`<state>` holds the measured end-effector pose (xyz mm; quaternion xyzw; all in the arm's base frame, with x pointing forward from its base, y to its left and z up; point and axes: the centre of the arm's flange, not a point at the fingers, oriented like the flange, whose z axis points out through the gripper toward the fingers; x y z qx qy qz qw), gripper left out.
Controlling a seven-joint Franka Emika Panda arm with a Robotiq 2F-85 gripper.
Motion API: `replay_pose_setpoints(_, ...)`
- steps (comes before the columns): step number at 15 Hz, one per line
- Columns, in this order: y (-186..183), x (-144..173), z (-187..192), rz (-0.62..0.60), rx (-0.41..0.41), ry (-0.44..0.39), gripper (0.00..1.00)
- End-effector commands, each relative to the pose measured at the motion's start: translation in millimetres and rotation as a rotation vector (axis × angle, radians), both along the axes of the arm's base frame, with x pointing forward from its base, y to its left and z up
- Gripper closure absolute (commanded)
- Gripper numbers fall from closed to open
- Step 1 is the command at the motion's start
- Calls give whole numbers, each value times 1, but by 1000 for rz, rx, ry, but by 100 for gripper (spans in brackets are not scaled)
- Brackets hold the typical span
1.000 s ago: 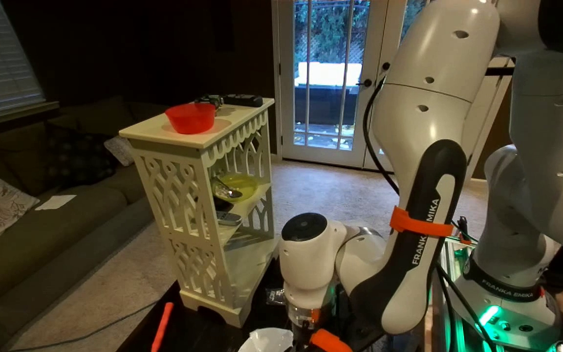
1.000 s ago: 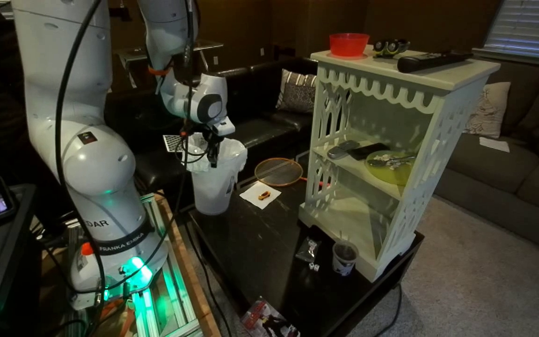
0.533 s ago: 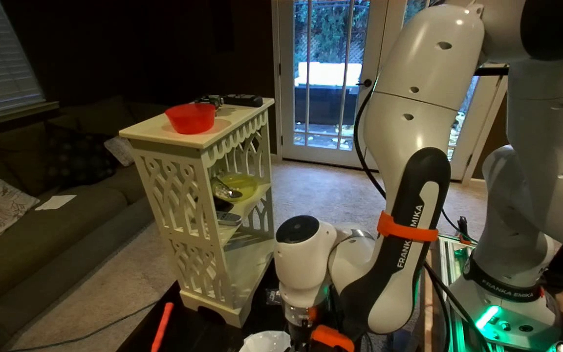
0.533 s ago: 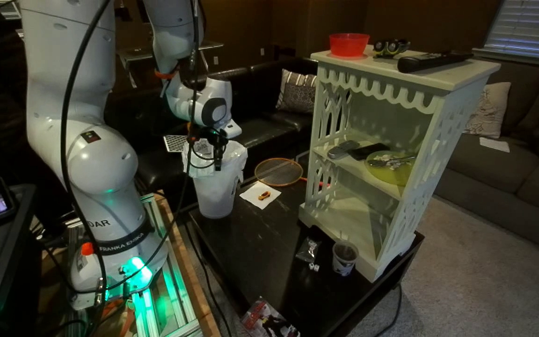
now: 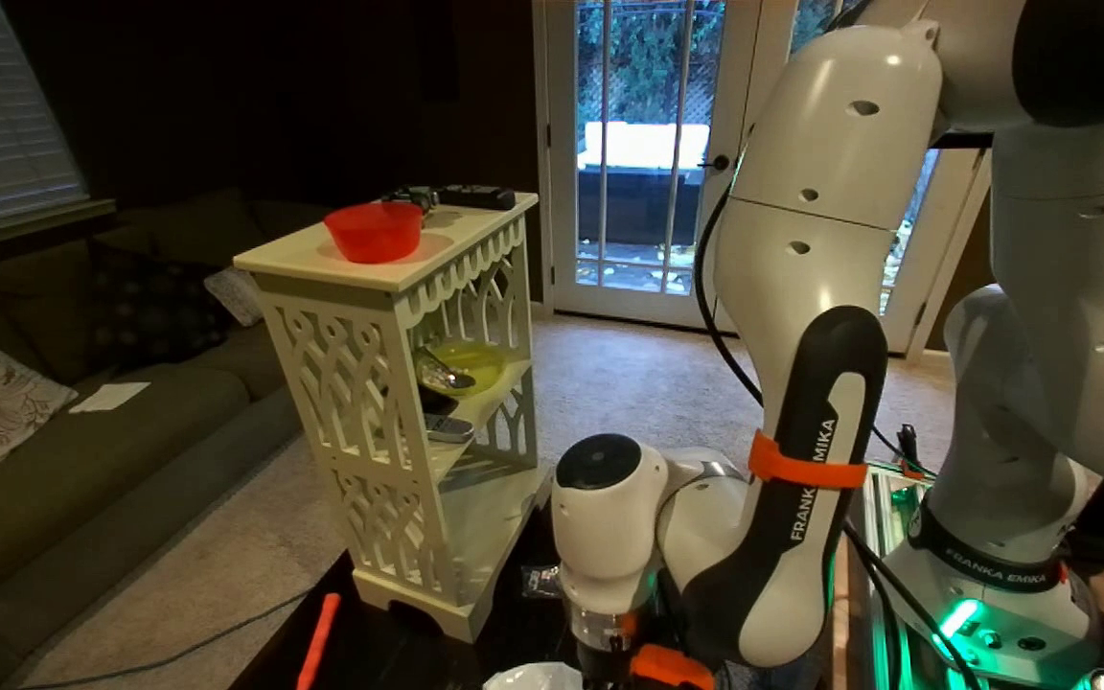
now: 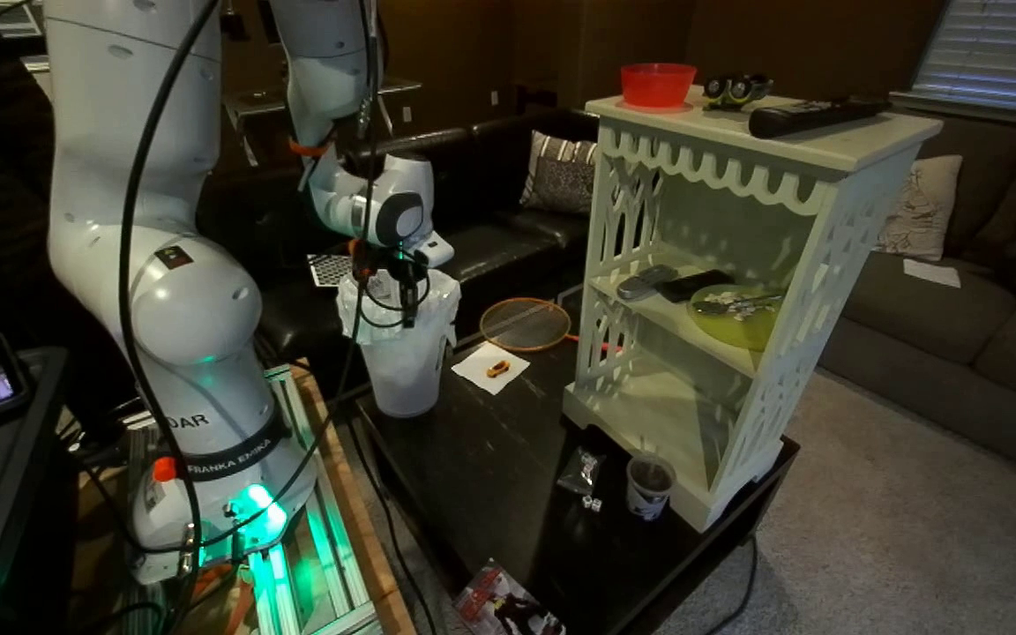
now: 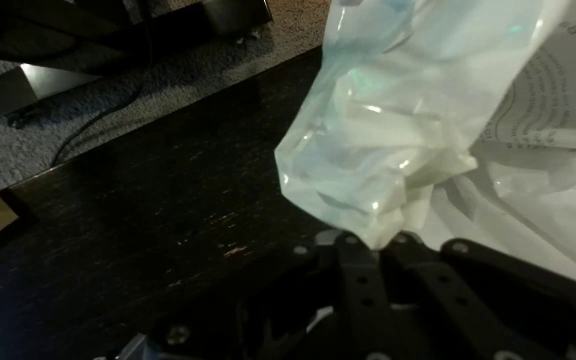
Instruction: Move the trash bin to the bottom left corner of the table
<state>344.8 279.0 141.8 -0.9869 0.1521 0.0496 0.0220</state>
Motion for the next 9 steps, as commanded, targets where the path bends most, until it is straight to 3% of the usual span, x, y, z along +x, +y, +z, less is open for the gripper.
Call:
replay_pose_setpoints(1, 6, -32, 5, 94, 58, -85, 99)
replay_pose_setpoints(5, 12, -54, 5, 121, 99, -158, 99)
replay_pose_setpoints(9, 15, -60, 1, 99, 32, -172, 99)
